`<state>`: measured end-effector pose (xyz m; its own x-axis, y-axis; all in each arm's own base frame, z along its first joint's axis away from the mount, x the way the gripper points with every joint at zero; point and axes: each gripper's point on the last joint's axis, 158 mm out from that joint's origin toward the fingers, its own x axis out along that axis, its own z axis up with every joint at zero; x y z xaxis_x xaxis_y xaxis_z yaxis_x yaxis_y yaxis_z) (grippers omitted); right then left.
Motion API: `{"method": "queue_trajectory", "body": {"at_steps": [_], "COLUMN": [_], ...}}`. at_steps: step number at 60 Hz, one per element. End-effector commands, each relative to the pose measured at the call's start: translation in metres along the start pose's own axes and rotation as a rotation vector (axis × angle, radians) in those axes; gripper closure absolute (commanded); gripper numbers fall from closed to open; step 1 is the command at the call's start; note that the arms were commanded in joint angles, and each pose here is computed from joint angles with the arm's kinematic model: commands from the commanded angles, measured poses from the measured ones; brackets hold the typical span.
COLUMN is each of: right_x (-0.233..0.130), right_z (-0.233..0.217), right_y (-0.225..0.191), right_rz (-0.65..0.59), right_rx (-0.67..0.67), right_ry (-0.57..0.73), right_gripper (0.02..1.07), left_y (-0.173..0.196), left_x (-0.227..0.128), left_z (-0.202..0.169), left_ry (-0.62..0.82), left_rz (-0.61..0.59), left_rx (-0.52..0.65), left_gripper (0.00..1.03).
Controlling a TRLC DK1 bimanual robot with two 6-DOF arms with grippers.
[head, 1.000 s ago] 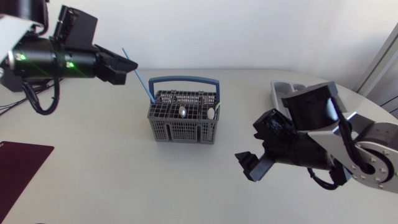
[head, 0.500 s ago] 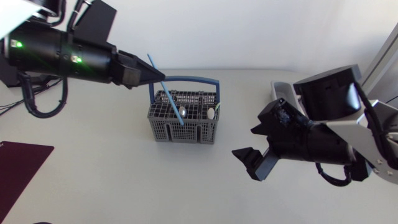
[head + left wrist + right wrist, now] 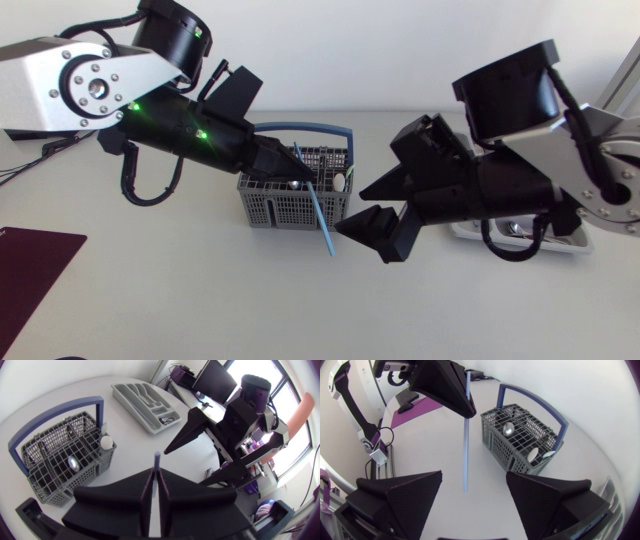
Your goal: Transfer all utensils from the basket to the drawer tray.
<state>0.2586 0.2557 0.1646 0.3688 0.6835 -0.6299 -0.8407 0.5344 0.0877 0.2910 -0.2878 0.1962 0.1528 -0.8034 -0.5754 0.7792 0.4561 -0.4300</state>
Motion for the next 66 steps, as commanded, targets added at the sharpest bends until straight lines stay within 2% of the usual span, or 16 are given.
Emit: {"method": "queue_trajectory", "body": {"at_steps": [1, 24, 29, 47, 52, 60, 63, 66], "right_x": [0.01, 0.033, 0.036, 0.041, 0.042, 0.042, 0.042, 0.042], "right_z": [0.001, -0.003, -0.002, -0.001, -0.003, -0.007, -0.01, -0.012], "right_y": [0.004, 0.02, 0.021, 0.017, 0.017, 0.021, 0.024, 0.025], "right_rz": [0.031, 0.1, 0.104, 0.09, 0.092, 0.098, 0.107, 0.114], "right_rx": [0.029, 0.012, 0.004, 0.0, 0.005, -0.001, -0.003, -0.002], "right_ry": [0.029, 0.061, 0.056, 0.047, 0.051, 0.062, 0.074, 0.081], "right_gripper": [0.17, 0.5, 0.64, 0.96, 1.01, 1.01, 1.01, 1.01], "left_y": [-0.005, -0.008, -0.009, -0.011, -0.011, -0.009, -0.01, -0.009], "left_x": [0.01, 0.013, 0.014, 0.013, 0.012, 0.011, 0.01, 0.007], "left_z": [-0.003, 0.001, 0.001, 0.001, 0.002, 0.002, 0.004, 0.008], "left_ry": [0.021, 0.021, 0.023, 0.021, 0.019, 0.016, 0.012, 0.0], "left_rz": [-0.044, -0.079, -0.085, -0.1, -0.099, -0.096, -0.094, -0.09], "left_rx": [-0.027, -0.037, -0.042, -0.053, -0.056, -0.062, -0.06, -0.058], "left_gripper": [1.0, 1.0, 1.0, 1.0, 1.0, 0.98, 0.91, 0.79]}}
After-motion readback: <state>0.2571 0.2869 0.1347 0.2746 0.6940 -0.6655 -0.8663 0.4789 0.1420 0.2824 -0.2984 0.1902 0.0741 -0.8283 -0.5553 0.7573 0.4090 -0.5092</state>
